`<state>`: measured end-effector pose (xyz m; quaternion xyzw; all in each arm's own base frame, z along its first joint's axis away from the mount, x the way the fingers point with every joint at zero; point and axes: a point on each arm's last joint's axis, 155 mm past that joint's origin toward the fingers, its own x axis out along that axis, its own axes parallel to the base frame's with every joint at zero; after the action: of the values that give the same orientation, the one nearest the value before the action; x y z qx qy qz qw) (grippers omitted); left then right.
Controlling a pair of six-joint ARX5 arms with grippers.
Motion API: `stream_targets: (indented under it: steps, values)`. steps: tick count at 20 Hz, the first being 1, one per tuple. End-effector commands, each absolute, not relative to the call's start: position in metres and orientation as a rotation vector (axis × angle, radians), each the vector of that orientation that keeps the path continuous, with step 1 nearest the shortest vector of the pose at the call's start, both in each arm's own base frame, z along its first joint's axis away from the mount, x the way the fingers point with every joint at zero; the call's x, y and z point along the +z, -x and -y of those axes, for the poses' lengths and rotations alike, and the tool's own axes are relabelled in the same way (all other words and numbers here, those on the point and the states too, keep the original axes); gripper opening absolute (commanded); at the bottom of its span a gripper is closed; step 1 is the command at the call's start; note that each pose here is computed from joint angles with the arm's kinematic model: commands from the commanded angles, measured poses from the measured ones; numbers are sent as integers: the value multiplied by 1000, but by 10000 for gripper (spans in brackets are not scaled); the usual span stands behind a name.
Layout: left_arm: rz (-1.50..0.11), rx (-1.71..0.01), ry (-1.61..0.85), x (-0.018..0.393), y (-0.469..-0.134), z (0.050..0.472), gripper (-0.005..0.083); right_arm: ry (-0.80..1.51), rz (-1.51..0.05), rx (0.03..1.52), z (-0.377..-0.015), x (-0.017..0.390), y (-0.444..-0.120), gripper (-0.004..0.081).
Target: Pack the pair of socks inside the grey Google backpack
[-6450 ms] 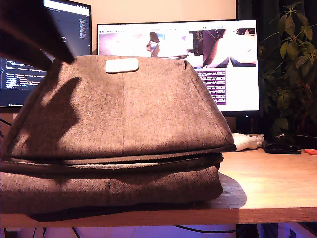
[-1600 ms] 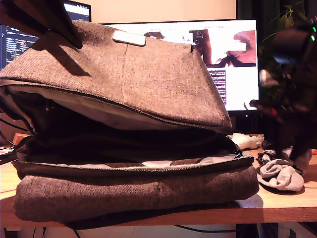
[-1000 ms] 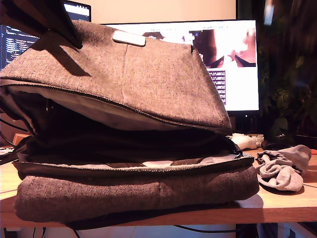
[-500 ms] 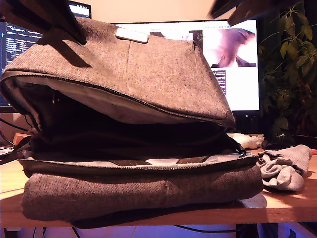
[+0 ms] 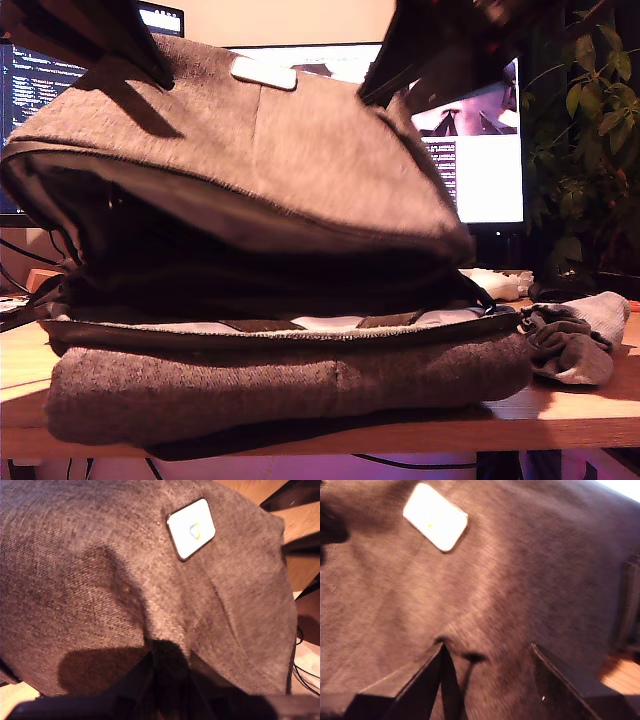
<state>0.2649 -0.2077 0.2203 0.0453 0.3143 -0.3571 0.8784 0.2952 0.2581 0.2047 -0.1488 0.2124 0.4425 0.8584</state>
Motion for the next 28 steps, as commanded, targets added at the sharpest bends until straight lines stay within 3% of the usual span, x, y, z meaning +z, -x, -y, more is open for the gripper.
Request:
stream_targets:
  steps: [1,3,5,9,12,15,23,26,28]
  values:
    - [-550,-788,-87,253,-269,219,-21,306,-451,970,-267,201,-294,450]
    - [-539,-810,-79,256,-268,222,-21,304,-438,971,-269,203,-296,251]
    - [-515,-814,-75,262,-270,224,-13,301,-404,967,-271,210,-299,-26]
    - [-500,-814,-74,267,-267,222,180,299,-360,954,-272,225,-306,-12]
    - [-474,-816,-94,273,-262,218,199,297,-336,952,-274,237,-308,-12]
    - [-418,-820,-90,290,-255,214,333,300,-329,936,-273,239,-311,-12]
    - [-463,-789,-113,285,-232,196,317,294,-281,922,-274,272,-316,-12]
    - [-499,-782,-166,273,-225,194,233,291,-258,920,-275,296,-317,-12]
    - [-494,-802,-176,274,-220,200,257,283,-239,917,-275,311,-317,-12]
